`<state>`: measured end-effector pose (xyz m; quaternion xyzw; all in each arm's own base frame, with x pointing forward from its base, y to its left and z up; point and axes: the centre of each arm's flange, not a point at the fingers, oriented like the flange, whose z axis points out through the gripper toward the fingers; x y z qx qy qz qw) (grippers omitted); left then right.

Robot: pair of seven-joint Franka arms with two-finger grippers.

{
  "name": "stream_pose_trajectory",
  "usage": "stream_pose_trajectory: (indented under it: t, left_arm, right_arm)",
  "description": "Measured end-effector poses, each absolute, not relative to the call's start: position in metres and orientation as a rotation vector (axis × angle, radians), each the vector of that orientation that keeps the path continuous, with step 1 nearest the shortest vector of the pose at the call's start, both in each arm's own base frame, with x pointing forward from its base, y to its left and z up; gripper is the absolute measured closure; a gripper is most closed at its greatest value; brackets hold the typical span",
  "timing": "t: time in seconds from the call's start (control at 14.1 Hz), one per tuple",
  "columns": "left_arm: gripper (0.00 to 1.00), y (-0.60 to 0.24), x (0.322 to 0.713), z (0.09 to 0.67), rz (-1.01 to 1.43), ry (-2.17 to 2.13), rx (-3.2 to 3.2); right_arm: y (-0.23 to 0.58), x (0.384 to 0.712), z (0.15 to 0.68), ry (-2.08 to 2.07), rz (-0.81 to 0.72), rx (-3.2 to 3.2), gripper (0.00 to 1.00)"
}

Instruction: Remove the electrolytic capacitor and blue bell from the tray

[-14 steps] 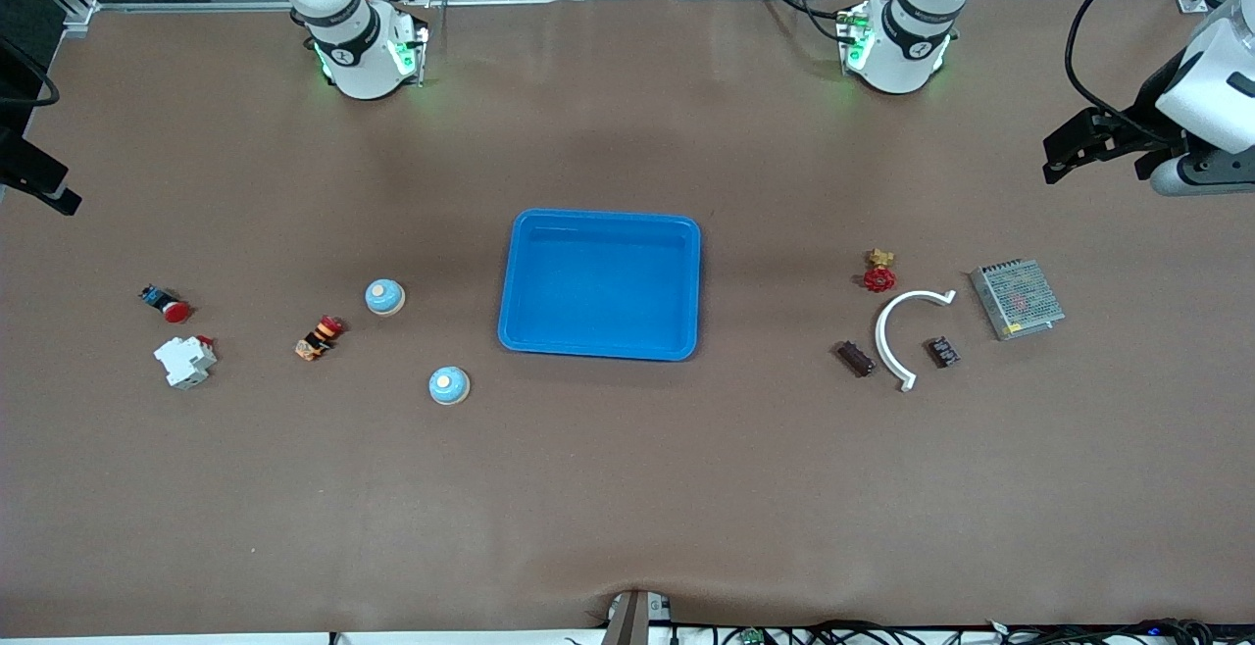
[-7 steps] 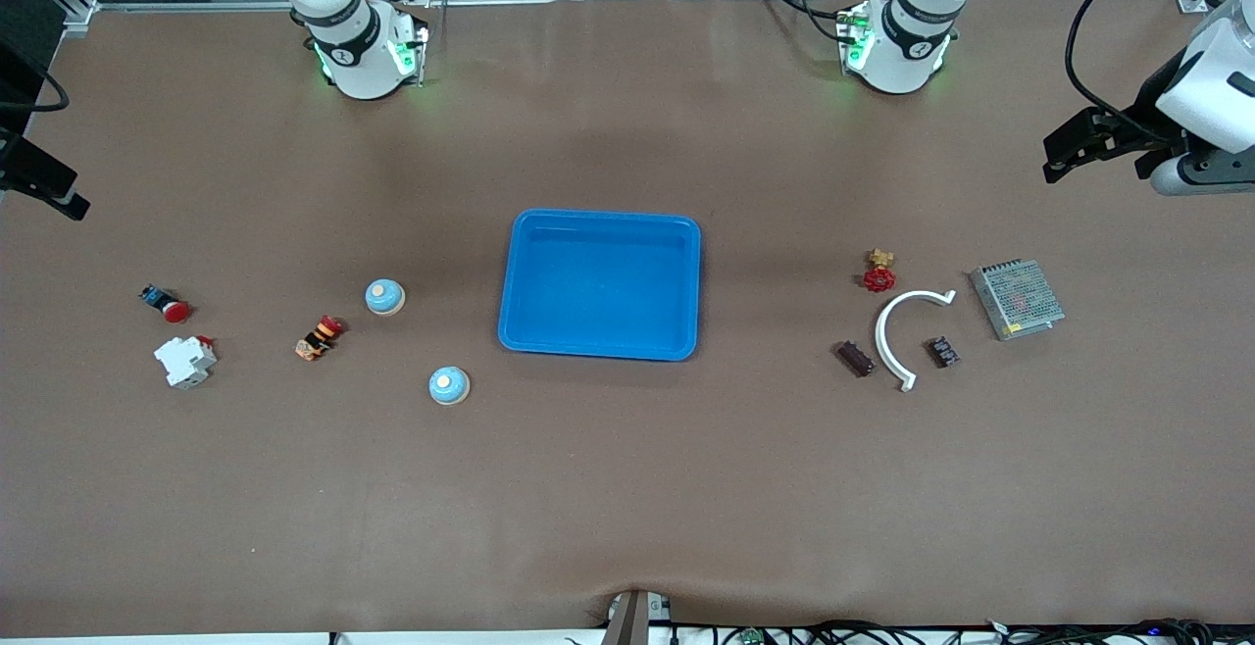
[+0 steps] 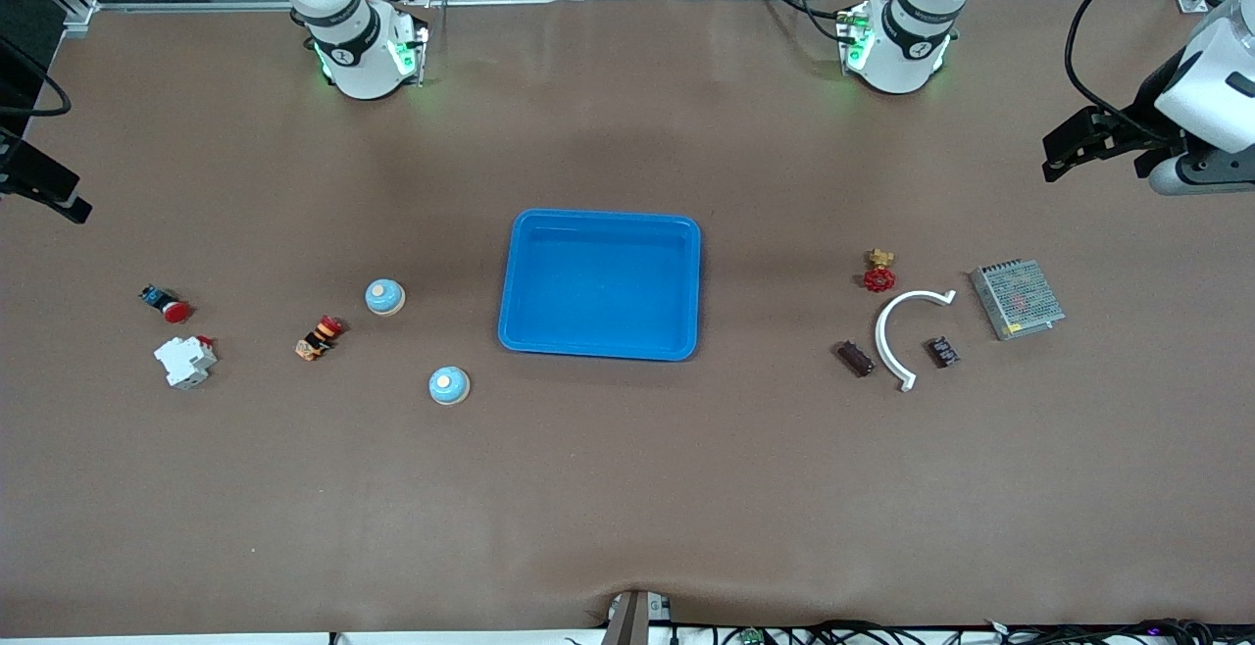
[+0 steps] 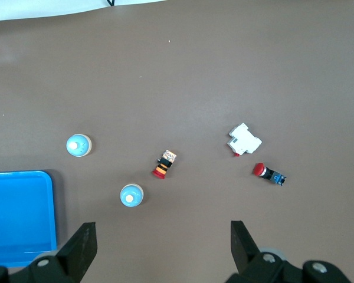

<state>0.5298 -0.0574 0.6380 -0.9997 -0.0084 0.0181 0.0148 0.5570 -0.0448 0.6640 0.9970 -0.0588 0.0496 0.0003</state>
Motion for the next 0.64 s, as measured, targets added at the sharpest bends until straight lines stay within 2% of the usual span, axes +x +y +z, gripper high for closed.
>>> stream_pose_trajectory:
  t: [0.64]
  left_arm:
    - [0.00,-0.0576,0.5292,0.6375,0.064,-0.026,-3.111]
  right_arm:
    - [-0.0451,0.5593,0.6630,-0.185,0.166,3.131,0.00]
